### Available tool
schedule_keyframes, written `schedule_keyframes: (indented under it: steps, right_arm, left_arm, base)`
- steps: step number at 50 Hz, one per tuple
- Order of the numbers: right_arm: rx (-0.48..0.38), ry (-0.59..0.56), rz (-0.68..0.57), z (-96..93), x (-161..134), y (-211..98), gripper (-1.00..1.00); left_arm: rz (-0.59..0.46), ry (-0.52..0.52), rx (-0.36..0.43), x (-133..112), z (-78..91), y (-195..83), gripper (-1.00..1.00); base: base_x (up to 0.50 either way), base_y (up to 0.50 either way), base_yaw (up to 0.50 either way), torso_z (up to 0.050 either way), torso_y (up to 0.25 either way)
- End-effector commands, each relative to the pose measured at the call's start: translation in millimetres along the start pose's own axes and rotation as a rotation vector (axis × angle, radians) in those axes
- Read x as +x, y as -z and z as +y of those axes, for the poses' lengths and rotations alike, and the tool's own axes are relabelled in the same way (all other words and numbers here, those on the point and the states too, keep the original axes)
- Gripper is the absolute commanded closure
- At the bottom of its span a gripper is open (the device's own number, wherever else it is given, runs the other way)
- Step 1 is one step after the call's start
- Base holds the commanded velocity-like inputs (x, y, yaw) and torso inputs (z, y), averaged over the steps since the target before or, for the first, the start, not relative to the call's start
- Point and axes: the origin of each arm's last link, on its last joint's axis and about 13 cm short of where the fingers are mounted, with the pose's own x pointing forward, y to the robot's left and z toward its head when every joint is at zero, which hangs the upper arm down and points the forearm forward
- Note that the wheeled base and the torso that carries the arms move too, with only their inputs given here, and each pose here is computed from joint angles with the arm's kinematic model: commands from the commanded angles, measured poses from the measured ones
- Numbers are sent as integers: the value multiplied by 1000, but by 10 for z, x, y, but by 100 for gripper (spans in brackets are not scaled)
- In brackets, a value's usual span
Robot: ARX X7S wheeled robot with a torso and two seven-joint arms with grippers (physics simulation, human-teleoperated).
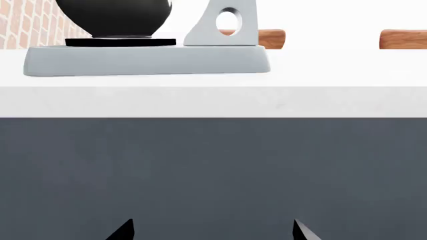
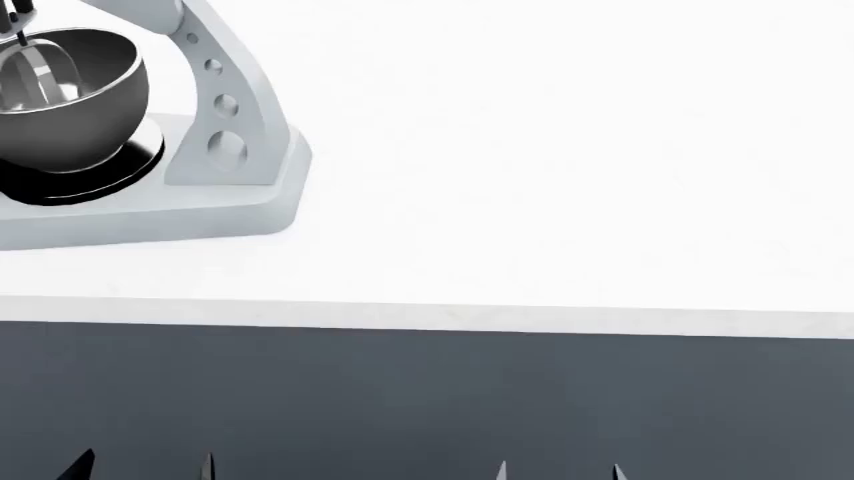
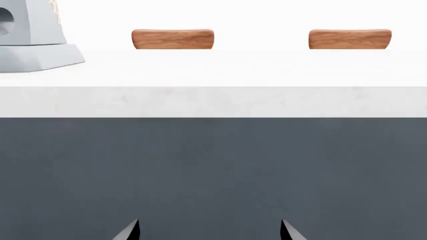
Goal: Open the stand mixer head.
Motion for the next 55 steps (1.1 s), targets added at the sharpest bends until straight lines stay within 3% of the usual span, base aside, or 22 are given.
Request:
schedule_keyframes:
  steps: [1, 13, 14, 18, 19, 23, 24, 26, 41, 43, 44, 51, 55]
  right_arm:
    - [-46, -16, -15, 10, -34, -7, -100]
    - [-51, -16, -1, 8, -1, 6, -100]
    - [-57, -13, 0, 9, 1, 9, -100]
    - [-43, -23, 12, 6, 2, 8, -100]
    - [-87, 3, 6, 9, 6, 18, -100]
    - [-83, -28, 12, 14, -9, 14, -100]
    - [-150, -35, 7, 20, -10, 27, -100]
    - [-153, -52, 5, 34, -27, 29, -100]
    - [-142, -35, 13, 21, -26, 41, -100]
    - [-116, -78, -15, 39, -49, 22, -100]
    - [-84, -93, -2, 41, -53, 13, -100]
    - [-81, -58, 2, 22, -42, 21, -100]
    - [-118, -36, -9, 15, -36, 22, -100]
  left_arm:
    - [-6, 7, -13, -4, -8, 9, -100]
    - [15, 11, -48, -30, 1, -31, -100]
    - [-48, 37, -83, -33, 2, -54, -100]
    - [-62, 76, -74, -62, 4, -40, -100]
    - [-64, 83, -60, -66, -3, -35, -100]
    - [-65, 91, -66, -73, -7, -31, -100]
    - [-68, 92, -57, -75, -9, -28, -100]
    - [-66, 93, -62, -77, -10, -27, -100]
    - [-62, 97, -58, -81, -14, -7, -100]
    - [-62, 97, -58, -83, -16, -8, -100]
    - [-62, 95, -55, -82, -17, -10, -100]
    - [-55, 96, -52, -75, -20, -6, -100]
    - [-54, 94, -51, -75, -21, -4, -100]
  base:
    - [0, 0, 0, 0, 0]
    - [0, 0, 0, 0, 0]
    - [0, 0, 0, 0, 0]
    - [0, 0, 0, 0, 0]
    - [0, 0, 0, 0, 0]
    - [0, 150, 0, 0, 0]
    - [0, 500, 0, 0, 0]
    - [0, 500, 0, 0, 0]
    - [0, 500, 0, 0, 0]
    - [0, 500, 0, 0, 0]
    - [0, 0, 0, 0, 0]
    - [0, 0, 0, 0, 0]
    - [0, 0, 0, 0, 0]
